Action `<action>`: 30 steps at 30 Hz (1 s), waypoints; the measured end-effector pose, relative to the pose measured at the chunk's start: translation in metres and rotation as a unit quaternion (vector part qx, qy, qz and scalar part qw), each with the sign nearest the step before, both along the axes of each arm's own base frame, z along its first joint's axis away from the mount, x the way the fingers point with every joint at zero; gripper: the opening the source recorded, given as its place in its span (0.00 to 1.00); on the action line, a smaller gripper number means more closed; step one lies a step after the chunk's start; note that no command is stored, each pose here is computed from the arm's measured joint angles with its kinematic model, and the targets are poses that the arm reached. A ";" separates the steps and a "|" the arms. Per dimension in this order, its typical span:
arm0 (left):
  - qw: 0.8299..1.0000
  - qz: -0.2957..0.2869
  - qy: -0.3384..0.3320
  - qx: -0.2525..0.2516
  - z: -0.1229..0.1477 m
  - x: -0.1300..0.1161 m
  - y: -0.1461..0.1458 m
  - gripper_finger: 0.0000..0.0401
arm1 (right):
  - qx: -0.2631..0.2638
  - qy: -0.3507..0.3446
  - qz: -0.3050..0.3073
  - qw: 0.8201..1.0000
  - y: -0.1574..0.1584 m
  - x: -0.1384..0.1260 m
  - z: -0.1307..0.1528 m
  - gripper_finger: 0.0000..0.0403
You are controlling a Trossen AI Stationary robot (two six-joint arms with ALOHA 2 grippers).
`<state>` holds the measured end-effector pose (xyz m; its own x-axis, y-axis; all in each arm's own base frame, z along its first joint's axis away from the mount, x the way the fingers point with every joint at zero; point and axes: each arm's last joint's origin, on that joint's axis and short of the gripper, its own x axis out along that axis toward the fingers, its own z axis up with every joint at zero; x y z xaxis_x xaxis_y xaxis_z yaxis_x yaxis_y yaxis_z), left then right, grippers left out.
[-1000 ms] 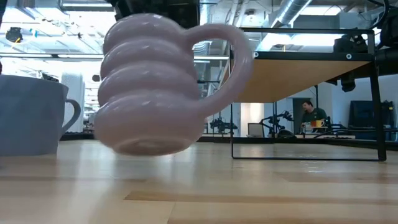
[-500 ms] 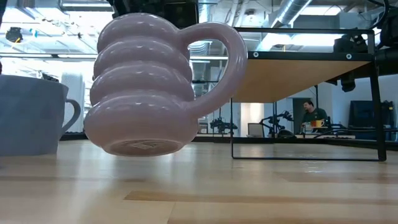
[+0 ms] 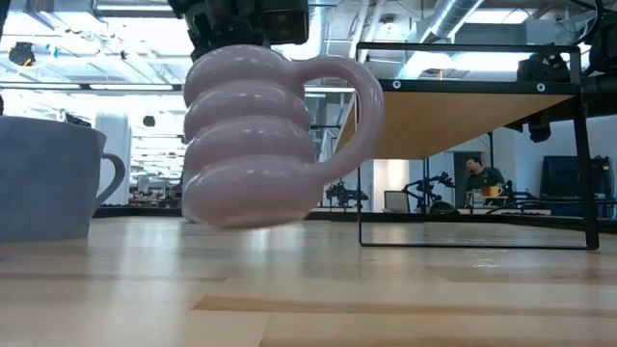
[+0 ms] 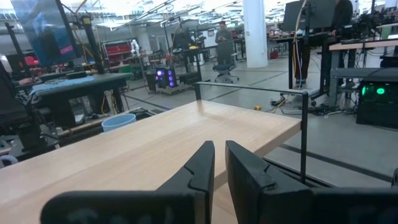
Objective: Stack small to large cups/mugs on shelf
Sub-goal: Put the violet mug on the shelf
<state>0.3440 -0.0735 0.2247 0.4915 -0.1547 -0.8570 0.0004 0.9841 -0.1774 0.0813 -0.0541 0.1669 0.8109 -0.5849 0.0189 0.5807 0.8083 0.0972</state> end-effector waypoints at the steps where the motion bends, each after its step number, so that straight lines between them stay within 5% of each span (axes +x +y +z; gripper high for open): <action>1: 1.000 0.001 -0.002 0.005 0.003 -0.002 0.002 0.05 | 0.000 0.000 0.000 1.000 0.000 0.000 0.000 0.16; 8: 0.999 0.027 0.010 0.039 0.029 -0.025 0.020 0.05 | 0.000 0.000 0.000 1.000 0.000 0.000 0.000 0.16; 20: 0.983 0.126 -0.115 0.071 0.103 -0.062 0.076 0.05 | 0.000 0.000 0.000 1.000 0.000 0.000 0.000 0.16; 23: 0.971 0.173 -0.145 0.078 0.124 -0.063 0.095 0.05 | 0.000 0.000 0.000 1.000 0.000 0.000 0.000 0.16; 30: 0.960 0.173 -0.181 0.125 0.171 -0.056 0.137 0.05 | 0.000 -0.001 -0.001 1.000 0.000 0.000 0.000 0.16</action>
<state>0.2880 0.0632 0.3957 0.7494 0.2597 -0.6091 -0.3168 0.9484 0.0146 0.0813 -0.0542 0.1670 0.8102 -0.5858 0.0202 0.5816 0.8077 0.0972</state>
